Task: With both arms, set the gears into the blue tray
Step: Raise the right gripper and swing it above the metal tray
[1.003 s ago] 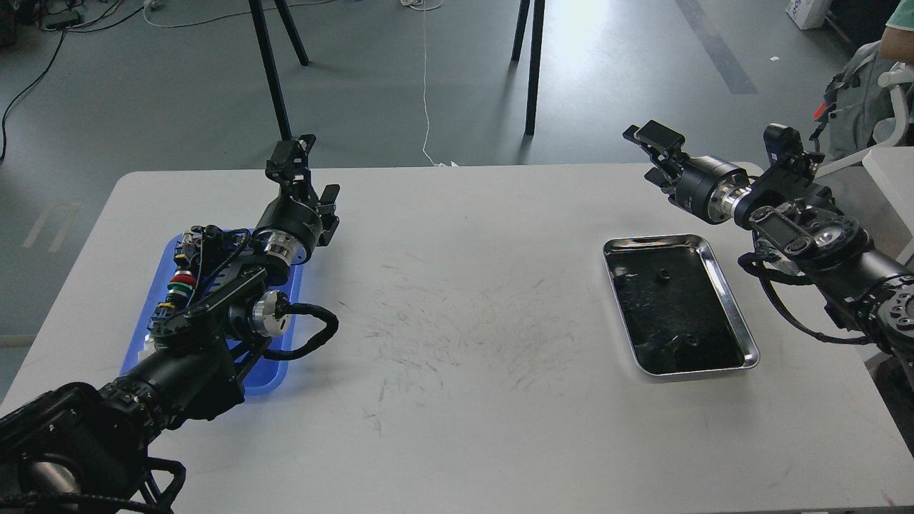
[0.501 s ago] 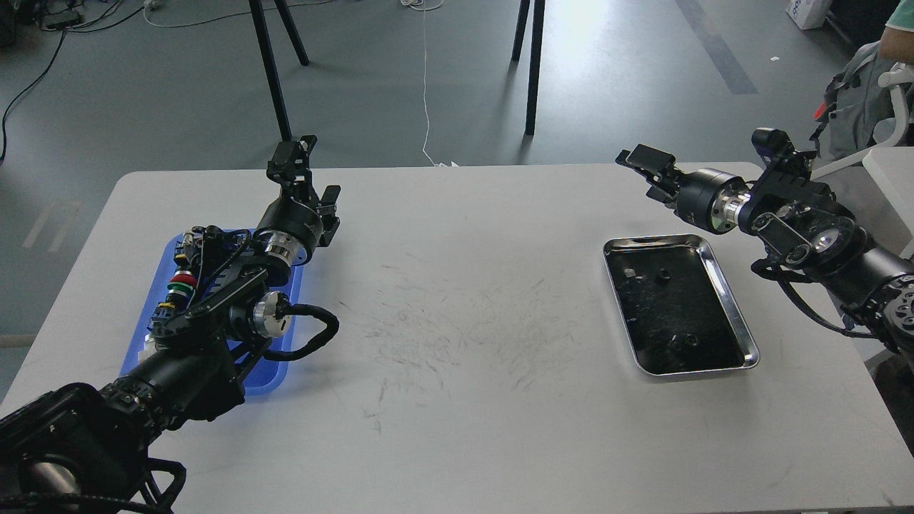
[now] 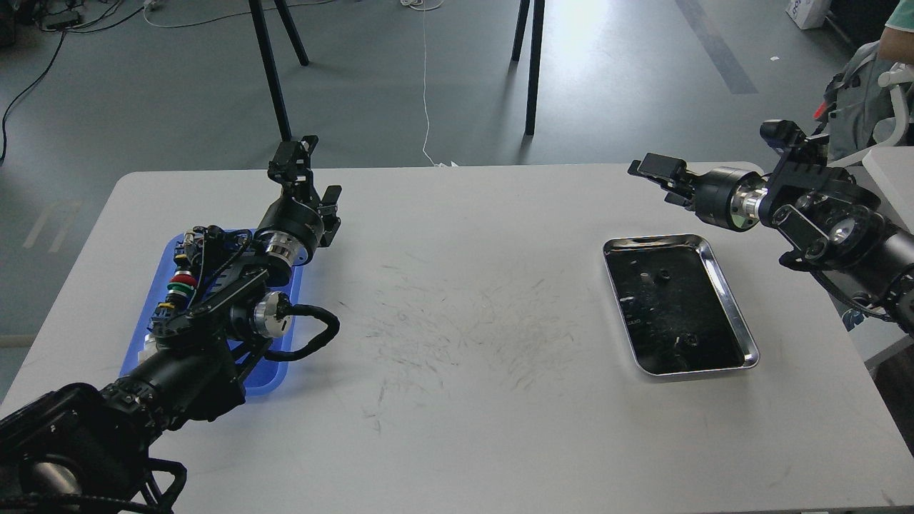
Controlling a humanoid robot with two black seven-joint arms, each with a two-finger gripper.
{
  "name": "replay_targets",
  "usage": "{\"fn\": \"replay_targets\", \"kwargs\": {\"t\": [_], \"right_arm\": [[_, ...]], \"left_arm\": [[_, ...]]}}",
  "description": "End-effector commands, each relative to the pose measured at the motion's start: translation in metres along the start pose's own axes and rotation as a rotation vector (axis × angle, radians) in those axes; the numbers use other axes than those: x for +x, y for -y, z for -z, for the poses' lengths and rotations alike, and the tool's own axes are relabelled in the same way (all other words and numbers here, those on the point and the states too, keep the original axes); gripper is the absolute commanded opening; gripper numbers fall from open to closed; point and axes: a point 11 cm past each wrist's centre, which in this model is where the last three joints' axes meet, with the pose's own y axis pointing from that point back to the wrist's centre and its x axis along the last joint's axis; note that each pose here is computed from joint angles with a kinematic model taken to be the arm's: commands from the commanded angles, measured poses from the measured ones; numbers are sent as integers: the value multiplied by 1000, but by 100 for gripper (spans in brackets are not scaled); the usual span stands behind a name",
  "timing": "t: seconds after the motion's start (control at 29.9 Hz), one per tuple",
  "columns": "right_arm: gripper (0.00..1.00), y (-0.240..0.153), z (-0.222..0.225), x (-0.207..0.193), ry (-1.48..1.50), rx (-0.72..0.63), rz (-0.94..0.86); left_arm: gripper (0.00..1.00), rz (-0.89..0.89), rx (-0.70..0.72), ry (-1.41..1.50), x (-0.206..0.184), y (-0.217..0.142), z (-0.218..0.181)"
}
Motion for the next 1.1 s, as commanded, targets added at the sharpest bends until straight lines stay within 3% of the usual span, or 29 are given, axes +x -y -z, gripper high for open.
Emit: {"fn": "replay_targets", "kwargs": {"t": [0.0,1.07], "right_arm": [[98,-3,0,4,-27,-19,16],[98,-14,-28,-9,-359,-241,245]], "left_arm": [[98,0,0,-1,0,0,0],[98,8,-7,1,-4,3,-3]]}}
